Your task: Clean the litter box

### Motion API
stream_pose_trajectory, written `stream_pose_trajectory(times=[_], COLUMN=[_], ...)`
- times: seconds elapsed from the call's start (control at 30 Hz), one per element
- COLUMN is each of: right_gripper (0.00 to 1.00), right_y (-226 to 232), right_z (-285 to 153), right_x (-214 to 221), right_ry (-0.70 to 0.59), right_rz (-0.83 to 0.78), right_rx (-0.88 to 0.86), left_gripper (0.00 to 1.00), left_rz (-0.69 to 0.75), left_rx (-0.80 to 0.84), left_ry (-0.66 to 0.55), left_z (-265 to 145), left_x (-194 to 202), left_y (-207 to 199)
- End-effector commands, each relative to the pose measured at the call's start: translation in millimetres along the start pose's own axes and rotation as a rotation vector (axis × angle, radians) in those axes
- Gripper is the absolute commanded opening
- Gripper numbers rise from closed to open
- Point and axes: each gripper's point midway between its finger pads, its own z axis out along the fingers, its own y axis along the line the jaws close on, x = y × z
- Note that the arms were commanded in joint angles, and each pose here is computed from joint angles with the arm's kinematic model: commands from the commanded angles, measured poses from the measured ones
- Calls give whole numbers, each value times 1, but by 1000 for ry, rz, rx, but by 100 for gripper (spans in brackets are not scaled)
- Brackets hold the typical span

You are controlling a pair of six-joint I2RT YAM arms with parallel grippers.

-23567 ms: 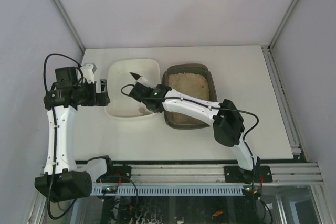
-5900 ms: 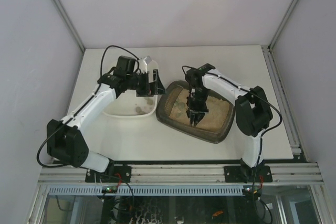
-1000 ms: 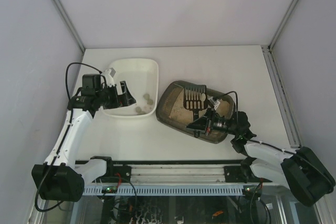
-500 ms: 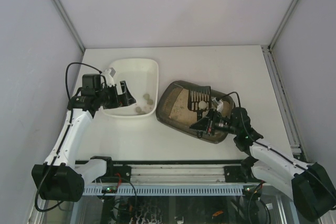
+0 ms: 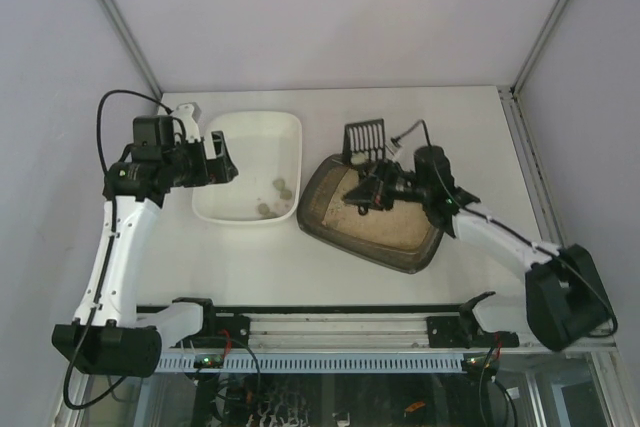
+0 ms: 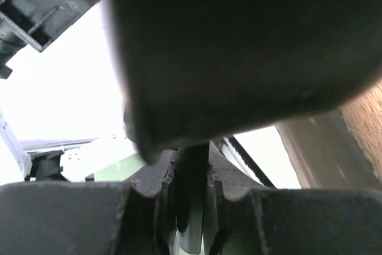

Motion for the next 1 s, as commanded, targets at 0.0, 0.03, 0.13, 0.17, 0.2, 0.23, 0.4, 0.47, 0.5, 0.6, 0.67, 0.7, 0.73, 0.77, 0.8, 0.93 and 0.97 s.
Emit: stream_pose_trajectory(times=[0.0,0.03,0.13,0.17,0.2,0.23,0.4,0.47,0.5,0.6,0.67,0.7,0.73,0.77,0.8,0.93,0.97], right_gripper=[0,0,0,0,0,0,0,0,0,0,0,0,0,0,0,0,0], right_y=[61,67,73,69,67,63,24,14,11,-1,-10,-12,-15,-15,-16,-9,-2], right_z=[43,57,107,120,136,149,184,184,184,178,174,173,171,171,171,169,166], right_x=[-32,-33,-33,-30,-28,-23,-13,-16,-18,-29,-33,-34,-38,-39,-40,-48,-51], right_ry=[55,88,172,197,219,249,281,262,246,202,194,189,177,169,166,117,93], right_rz=[-233,-257,-319,-350,-390,-432,-724,-798,-819,-853,-880,-889,-898,-909,-926,-959,-963], right_rx=[2,16,90,134,181,245,661,773,802,889,928,940,958,961,960,948,933], left_gripper=[100,100,100,100,100,100,100,100,100,100,100,100,100,100,100,100,100], left_rz=[-28,-52,-117,-139,-162,-186,-260,-264,-265,-260,-256,-256,-256,-259,-261,-255,-248], left_rx=[-44,-22,25,29,36,44,45,31,27,17,11,8,6,5,6,25,22], left_ry=[-27,-33,-28,-26,-29,-33,-48,-42,-40,-50,-62,-64,-63,-59,-55,-53,-57], left_z=[-17,-18,-20,-21,-23,-25,-32,-32,-33,-33,-32,-32,-31,-30,-29,-28,-28], left_x=[-11,-12,-13,-14,-15,-16,-15,-11,-8,-5,-4,-4,-4,-3,-2,-1,0], left_y=[11,11,13,16,18,22,38,43,44,46,47,48,49,50,50,47,48])
